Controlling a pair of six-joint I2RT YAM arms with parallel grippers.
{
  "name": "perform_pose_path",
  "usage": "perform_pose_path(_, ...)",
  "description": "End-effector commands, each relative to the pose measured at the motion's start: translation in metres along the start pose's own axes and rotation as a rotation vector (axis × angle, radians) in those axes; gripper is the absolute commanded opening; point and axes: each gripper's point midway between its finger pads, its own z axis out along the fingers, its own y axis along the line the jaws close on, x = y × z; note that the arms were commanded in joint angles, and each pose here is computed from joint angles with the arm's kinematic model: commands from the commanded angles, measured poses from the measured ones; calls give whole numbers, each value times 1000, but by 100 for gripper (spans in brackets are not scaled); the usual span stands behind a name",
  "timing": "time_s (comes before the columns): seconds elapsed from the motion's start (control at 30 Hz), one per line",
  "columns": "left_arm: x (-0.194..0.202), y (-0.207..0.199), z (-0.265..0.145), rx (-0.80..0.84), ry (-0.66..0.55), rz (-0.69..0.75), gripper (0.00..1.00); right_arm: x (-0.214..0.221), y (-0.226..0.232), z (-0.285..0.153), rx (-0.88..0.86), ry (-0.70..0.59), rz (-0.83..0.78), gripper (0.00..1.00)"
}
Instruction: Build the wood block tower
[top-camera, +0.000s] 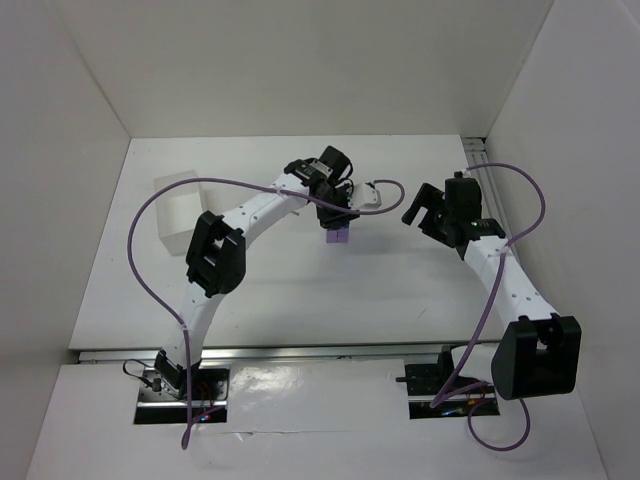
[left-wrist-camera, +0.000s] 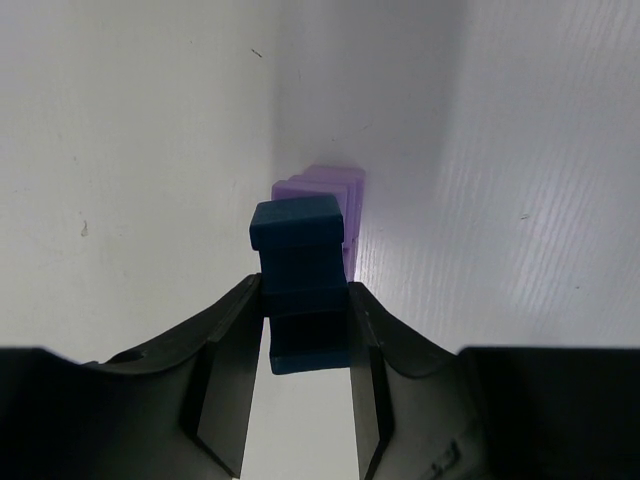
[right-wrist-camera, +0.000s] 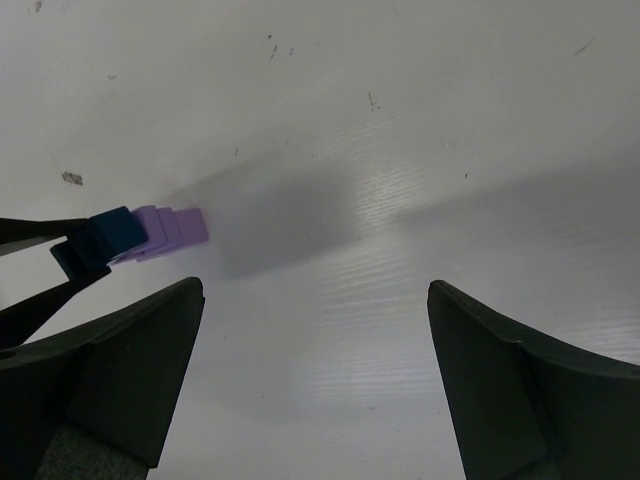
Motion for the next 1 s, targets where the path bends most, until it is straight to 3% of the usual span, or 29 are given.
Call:
perform_pose_path(0.0,-12,1,-5,-15,-33,24,49,-10,3,1,-17,-39,11,100)
perform_pose_path(0.57,-12,7,-6,-49,-27,0,63,-10,3,1,-17,-39,11,100)
perform_pose_path(0.63,-13,9,-10,-62,-26,2,78,-10,3,1,-17,-39,11,100)
perform_pose_path(0.67,-15,10,-10,-68,-33,5,93,-10,3,1,-17,-39,11,100)
perform_pose_path(0.7,-18,11,-15,-75,-41,7,100,-10,3,1,-17,-39,11,100)
perform_pose_path(0.97,-37,22,-50,-166,-91,-7,100,-9,5,1,-25,-34,11,100)
